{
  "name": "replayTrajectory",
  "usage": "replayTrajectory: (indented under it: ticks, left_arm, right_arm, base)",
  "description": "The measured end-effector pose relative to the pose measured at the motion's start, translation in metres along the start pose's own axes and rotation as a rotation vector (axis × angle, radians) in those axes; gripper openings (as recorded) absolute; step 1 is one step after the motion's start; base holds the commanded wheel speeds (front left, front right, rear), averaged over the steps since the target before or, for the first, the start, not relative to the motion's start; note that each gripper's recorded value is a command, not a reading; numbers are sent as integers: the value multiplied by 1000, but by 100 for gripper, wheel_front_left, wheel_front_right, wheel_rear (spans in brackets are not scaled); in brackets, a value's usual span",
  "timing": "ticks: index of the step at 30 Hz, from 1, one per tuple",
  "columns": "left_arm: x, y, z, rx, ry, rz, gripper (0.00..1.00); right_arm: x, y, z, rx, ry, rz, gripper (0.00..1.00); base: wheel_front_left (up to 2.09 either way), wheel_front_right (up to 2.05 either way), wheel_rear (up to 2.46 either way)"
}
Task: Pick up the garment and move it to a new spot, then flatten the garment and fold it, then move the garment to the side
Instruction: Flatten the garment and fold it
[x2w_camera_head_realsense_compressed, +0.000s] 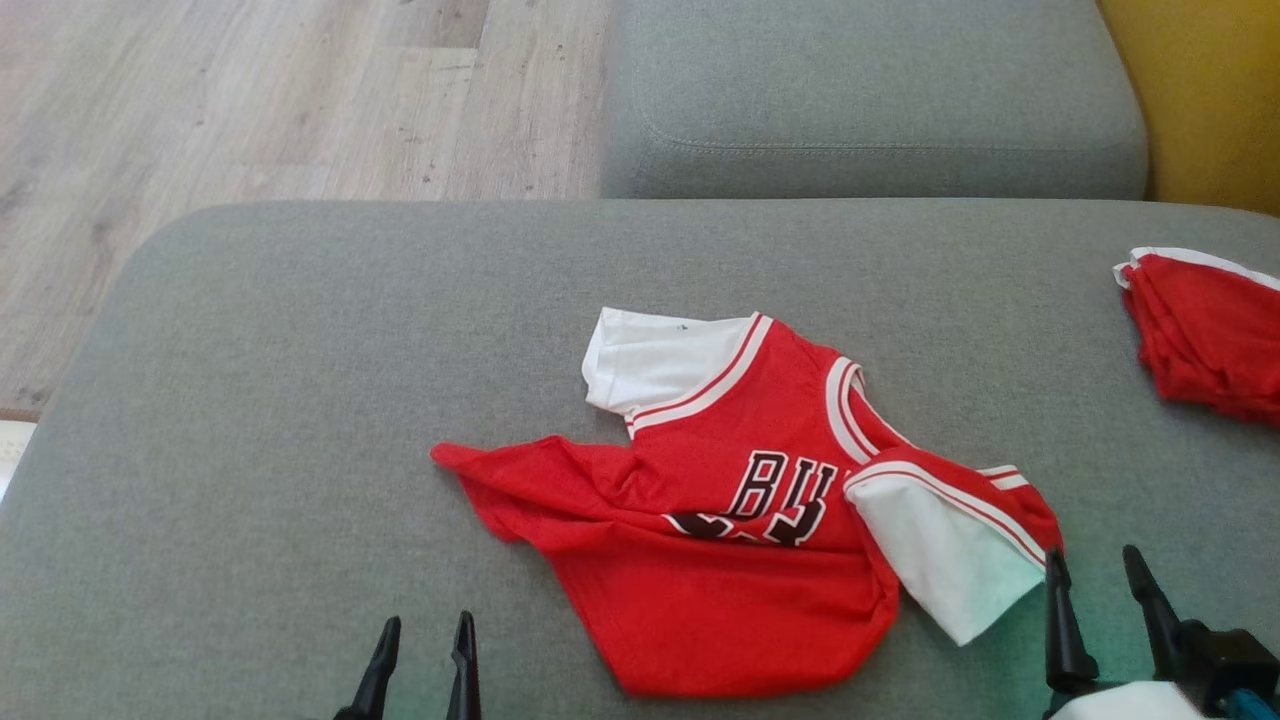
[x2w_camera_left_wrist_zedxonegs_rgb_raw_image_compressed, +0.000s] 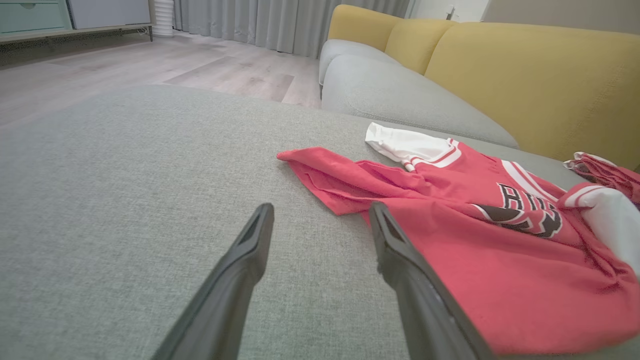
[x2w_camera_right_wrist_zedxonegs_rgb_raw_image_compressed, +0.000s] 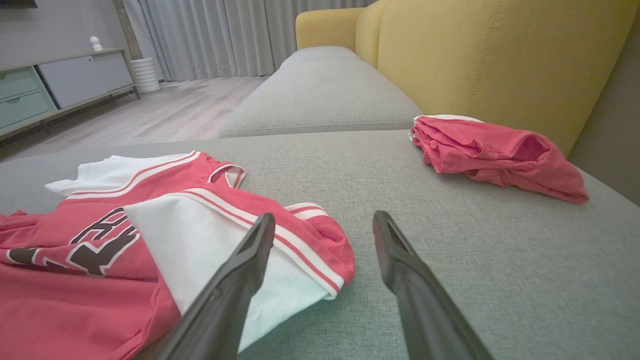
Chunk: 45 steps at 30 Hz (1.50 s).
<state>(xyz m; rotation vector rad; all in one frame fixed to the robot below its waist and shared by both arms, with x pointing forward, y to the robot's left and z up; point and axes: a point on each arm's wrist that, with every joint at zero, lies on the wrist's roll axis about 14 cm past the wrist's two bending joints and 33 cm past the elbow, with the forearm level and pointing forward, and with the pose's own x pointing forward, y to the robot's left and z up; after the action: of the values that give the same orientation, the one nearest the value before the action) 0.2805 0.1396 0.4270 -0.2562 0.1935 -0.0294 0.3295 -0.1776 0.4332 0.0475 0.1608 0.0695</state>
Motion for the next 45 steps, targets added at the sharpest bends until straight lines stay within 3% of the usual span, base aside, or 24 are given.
replayTrajectory:
  ticks: [11,14,17,31,32,33,40,45]
  left_arm:
    - [4,-25,-14,-30,50,-111,100]
    - [16,-40,-23,-58,112,-159,100]
    - [31,-52,-27,-150,172,-178,100]
    - [101,-69,-55,-190,383,-190,100]
    - [106,-72,-54,-194,382,-203,45]
    - [109,-77,-54,-192,386,-225,0]
    - [134,-84,-41,-192,332,-250,0]
    - [170,-60,-3,-92,217,-187,0]
  right_arm:
    - [-2,6,-5,3,13,15,100]
    - [-2,8,-8,5,23,20,100]
    - [-2,9,-11,9,34,22,100]
    - [8,-10,-18,21,63,-45,100]
    - [9,-12,-18,22,62,-50,100]
    - [10,-12,-17,22,58,-52,100]
    - [14,-17,-16,23,59,-68,100]
    - [15,-17,-18,23,66,-67,100]
  base:
    - [0,0,0]
    - [0,0,0]
    - [0,0,0]
    - [0,0,0]
    - [0,0,0]
    - [0,0,0]
    - [0,0,0]
    - [0,0,0]
